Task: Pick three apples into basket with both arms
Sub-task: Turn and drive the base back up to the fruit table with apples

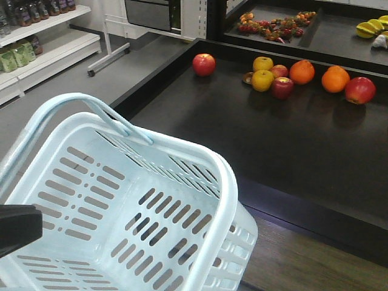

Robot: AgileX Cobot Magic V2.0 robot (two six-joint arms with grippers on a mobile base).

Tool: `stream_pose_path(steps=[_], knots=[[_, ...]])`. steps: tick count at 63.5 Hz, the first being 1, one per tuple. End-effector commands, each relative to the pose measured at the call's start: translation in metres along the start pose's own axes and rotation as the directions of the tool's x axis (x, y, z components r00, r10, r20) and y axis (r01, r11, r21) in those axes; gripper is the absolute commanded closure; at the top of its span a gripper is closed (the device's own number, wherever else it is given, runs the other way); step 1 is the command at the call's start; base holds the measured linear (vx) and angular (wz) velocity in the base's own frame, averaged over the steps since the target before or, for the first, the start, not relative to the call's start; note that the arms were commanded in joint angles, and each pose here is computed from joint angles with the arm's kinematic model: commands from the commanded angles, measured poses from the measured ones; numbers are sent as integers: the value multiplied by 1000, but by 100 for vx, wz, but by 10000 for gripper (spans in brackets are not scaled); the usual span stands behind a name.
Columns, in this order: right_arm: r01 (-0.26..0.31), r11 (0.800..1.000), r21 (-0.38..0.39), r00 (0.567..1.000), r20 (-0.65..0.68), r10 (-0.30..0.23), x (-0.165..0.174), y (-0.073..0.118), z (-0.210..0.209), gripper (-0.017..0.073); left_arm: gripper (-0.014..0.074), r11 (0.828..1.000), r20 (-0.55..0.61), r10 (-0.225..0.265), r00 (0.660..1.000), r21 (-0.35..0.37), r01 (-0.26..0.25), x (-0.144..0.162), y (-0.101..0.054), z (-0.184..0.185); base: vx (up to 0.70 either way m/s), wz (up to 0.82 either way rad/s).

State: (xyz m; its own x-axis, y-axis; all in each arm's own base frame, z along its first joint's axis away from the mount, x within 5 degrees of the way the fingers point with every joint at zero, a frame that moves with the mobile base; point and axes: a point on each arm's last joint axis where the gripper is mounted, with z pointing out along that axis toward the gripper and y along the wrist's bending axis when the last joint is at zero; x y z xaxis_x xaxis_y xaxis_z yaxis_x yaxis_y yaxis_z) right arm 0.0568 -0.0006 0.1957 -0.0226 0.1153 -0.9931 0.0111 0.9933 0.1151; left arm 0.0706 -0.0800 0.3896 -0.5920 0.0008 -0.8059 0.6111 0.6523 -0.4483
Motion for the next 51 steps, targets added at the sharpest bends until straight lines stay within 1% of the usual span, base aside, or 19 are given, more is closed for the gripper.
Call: stream_pose_path(steps=[1,34,51], knots=[[11,1000,-5,997,76,-11,-5,1,-1,564,601,999,106,-26,994,43,22,-13,-8,-6,5,-29],[11,1000,-5,997,76,-11,-5,1,-1,564,601,999,106,-26,994,43,22,-13,-8,-6,6,-30],[11,1000,-5,997,76,-11,-5,1,-1,564,601,999,106,-26,994,43,22,-13,-8,-6,8,-21]])
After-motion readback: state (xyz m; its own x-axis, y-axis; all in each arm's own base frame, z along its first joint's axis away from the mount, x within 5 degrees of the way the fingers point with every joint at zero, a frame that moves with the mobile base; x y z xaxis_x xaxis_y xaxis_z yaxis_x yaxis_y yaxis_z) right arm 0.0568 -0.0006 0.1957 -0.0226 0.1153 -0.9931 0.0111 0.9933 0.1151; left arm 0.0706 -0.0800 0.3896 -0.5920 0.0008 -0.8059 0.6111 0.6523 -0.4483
